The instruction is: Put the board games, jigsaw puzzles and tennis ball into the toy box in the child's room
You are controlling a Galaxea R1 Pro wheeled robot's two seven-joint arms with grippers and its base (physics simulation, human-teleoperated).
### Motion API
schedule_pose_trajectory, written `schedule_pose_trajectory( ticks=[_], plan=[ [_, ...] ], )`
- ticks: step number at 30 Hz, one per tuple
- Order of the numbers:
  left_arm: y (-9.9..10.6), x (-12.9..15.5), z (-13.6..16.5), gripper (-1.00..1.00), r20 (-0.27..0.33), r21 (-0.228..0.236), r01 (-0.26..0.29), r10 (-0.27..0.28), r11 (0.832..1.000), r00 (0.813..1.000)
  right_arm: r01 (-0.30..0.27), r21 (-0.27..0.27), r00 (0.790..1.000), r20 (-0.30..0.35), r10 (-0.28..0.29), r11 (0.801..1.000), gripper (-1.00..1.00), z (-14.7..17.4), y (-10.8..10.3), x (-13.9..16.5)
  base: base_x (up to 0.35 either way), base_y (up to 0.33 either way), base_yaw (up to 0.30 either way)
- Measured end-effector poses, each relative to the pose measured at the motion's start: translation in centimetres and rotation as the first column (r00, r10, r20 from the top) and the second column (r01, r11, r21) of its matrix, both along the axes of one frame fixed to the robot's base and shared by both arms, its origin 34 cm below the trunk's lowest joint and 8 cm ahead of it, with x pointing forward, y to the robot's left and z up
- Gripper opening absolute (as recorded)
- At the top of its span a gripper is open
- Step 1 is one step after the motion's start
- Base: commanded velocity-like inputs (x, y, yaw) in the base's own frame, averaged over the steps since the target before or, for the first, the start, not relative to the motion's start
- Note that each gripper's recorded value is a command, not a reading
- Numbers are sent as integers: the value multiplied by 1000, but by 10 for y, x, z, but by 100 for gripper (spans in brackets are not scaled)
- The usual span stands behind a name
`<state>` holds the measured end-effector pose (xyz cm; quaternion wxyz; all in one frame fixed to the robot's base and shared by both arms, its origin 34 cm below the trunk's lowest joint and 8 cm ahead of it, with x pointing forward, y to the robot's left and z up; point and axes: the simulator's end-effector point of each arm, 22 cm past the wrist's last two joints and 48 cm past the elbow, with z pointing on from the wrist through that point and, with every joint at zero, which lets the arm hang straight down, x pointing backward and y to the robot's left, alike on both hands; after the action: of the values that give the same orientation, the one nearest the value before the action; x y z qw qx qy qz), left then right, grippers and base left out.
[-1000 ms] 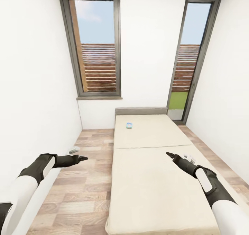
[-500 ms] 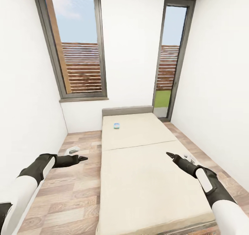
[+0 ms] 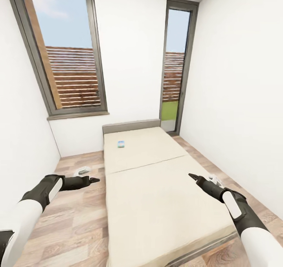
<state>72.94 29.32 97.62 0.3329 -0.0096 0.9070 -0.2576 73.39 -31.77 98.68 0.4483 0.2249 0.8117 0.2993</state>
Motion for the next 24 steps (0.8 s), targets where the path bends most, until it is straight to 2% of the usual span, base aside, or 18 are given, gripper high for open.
schedule_pose_trajectory(
  ticks=[24],
  plan=[
    [0, -1, -1, 100, -2, 0, 0, 0, 1000, 1000, -2, 3, 1000, -4, 2, 1000, 100, -1, 1, -1, 25, 248, -277]
  ],
)
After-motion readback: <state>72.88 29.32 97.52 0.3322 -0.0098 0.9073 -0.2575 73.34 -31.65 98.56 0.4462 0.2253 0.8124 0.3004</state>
